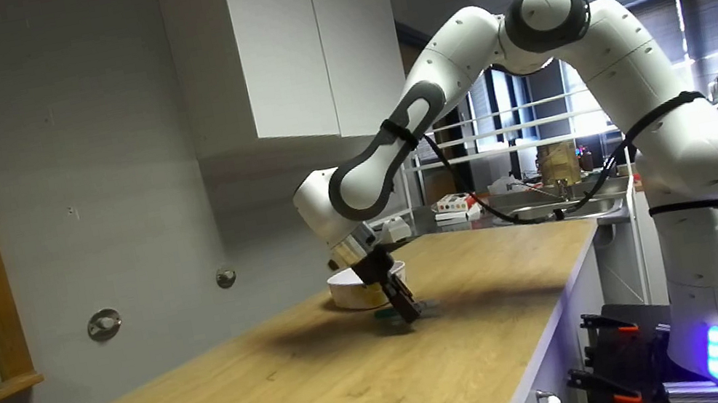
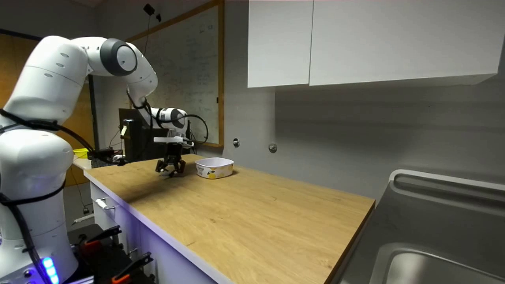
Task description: Pick up the marker and put it in the bowl
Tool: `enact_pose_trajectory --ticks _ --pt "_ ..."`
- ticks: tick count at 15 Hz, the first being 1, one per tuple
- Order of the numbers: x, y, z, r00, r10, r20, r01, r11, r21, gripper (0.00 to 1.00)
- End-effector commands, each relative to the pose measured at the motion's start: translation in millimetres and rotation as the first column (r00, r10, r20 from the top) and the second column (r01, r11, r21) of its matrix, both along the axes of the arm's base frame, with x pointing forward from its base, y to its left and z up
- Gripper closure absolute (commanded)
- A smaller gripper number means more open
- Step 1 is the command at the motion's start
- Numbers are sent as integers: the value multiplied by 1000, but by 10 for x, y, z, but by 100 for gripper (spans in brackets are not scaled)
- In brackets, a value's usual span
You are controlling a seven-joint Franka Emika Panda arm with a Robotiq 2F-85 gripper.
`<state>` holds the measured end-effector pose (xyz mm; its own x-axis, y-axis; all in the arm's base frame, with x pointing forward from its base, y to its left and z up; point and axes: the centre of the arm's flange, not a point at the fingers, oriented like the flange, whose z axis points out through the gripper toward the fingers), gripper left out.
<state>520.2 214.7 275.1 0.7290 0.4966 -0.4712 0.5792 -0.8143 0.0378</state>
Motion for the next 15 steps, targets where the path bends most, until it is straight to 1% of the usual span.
enact_pose_trajectory --ticks 1,2,6,8,13,15 --pt "-19 56 6 1000 12 -11 -12 1000 -3 92" --pt "-28 79 40 1000 15 -3 -15 1000 -1 91" --pt "-82 188 263 999 25 39 -25 1000 8 92" --pt "-113 258 456 997 30 73 -31 999 11 91" --pt "-180 380 1079 983 37 180 -43 999 29 92" --pt "-102 381 1321 975 27 219 -33 999 26 92"
